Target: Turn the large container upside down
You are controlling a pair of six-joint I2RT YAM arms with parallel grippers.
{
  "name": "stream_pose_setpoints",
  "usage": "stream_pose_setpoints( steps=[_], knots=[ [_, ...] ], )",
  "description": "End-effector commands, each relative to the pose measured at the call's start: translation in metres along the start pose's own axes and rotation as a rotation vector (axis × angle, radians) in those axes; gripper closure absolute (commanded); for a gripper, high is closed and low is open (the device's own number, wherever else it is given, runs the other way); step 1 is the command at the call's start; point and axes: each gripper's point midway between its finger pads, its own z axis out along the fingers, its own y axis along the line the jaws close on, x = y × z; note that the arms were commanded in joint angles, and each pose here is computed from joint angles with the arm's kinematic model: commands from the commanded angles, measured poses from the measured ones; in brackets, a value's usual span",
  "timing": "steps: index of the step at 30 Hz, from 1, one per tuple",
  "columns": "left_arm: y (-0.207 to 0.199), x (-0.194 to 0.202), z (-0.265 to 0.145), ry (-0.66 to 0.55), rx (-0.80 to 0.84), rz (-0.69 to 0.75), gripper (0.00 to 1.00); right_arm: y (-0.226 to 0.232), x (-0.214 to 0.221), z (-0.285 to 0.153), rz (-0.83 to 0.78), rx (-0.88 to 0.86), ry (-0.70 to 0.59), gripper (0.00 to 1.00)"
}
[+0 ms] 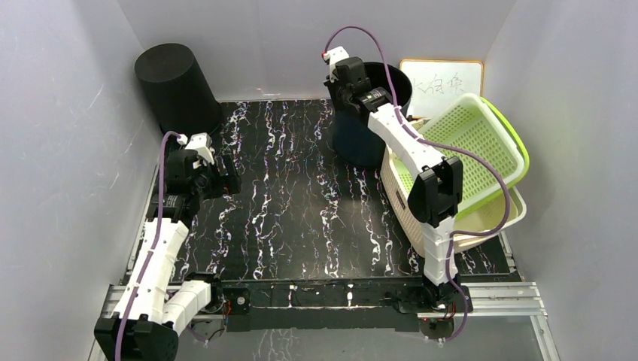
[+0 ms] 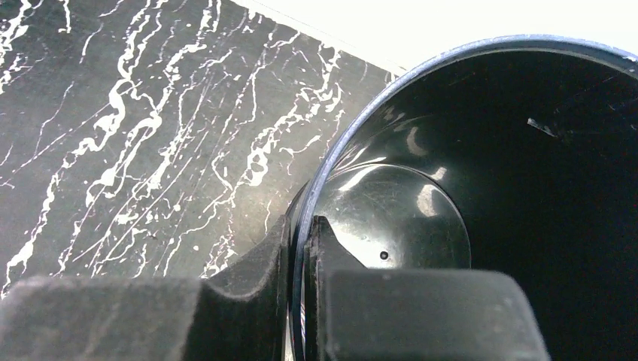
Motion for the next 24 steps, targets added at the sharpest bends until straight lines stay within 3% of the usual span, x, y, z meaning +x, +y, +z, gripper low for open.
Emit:
stream_pose_setpoints(
  steps=[1,8,16,24],
  knots=[
    [0.001,-0.009,-0.015,-0.030,-0.010,0.020,0.02,0.007,0.007,0.014,0.023,-0.040,0.018,1.00],
    [0.004,-0.024,-0.035,-0.075,-0.048,0.022,0.02,0.047,-0.058,-0.023,0.153,-0.300,-0.175,1.00],
    [0.022,-0.030,-0.056,-0.111,-0.168,-0.017,0.02,0.092,-0.147,-0.126,0.306,-0.650,-0.472,1.00],
    [0.039,-0.036,-0.078,-0.193,-0.276,-0.102,0.02,0.173,-0.157,-0.188,0.354,-0.850,-0.521,1.00]
  ],
)
